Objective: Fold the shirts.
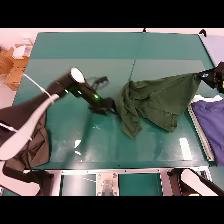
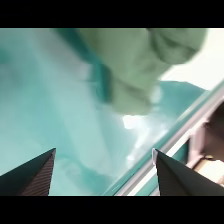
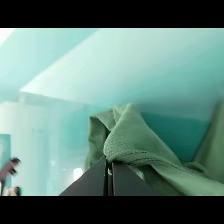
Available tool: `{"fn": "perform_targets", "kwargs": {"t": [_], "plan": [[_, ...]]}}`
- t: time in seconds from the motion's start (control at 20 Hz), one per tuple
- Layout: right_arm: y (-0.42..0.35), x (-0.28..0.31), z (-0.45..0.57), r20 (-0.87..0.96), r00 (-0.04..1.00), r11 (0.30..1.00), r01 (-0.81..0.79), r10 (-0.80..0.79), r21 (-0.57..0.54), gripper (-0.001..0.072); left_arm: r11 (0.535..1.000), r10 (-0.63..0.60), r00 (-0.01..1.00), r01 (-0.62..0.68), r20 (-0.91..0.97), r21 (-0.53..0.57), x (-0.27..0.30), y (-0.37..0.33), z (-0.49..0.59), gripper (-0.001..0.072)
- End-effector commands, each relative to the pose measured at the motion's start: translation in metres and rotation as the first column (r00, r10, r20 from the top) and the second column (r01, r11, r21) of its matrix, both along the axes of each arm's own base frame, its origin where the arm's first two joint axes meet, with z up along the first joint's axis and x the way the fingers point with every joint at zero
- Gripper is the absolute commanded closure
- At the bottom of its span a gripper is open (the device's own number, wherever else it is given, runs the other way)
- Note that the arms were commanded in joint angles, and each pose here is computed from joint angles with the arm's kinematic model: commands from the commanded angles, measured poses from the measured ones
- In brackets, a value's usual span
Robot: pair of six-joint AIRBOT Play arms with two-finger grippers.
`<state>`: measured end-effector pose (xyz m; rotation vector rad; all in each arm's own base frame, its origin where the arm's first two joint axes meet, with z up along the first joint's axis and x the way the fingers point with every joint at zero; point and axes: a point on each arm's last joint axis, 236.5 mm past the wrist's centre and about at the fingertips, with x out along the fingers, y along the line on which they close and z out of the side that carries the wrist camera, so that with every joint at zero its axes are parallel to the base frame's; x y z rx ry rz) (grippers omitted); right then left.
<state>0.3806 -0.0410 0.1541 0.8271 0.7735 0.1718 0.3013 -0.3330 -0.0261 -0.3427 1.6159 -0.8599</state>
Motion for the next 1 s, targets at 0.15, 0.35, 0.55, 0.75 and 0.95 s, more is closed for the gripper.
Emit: {"fn": "perform_targets", "kwargs": {"t": [0.15,0.35,0.55,0.75,0.95], "plan": [[-0.009,0.003,-0.022,-0.052,0.999,1.0,-0.011,0.011,-0.001,0.0693,0.981,0.175,0.96,-0.151,0.218,-0.121,-0.004,-0.105,-0.037,-0.0008],[-0.009,0.003,-0.022,-0.048,0.999,1.0,-0.02,0.02,-0.009,0.0693,0.967,0.234,0.954,-0.208,0.189,-0.146,0.006,-0.123,-0.049,-0.0007],[-0.009,0.003,-0.022,-0.043,0.999,0.999,-0.029,0.028,-0.019,0.0693,0.976,0.2,0.948,-0.17,0.247,-0.139,0.014,-0.128,-0.047,0.0688],[-0.01,0.004,-0.019,-0.035,0.999,0.999,-0.024,0.024,-0.021,0.0694,0.99,0.092,0.96,-0.059,0.263,-0.129,0.017,-0.106,-0.01,0.0687],[-0.014,0.01,0.033,0.071,0.997,0.997,-0.026,0.031,-0.068,0.0694,0.99,0.078,0.829,-0.13,0.554,0.055,0.092,0.02,0.097,0.0687]]}}
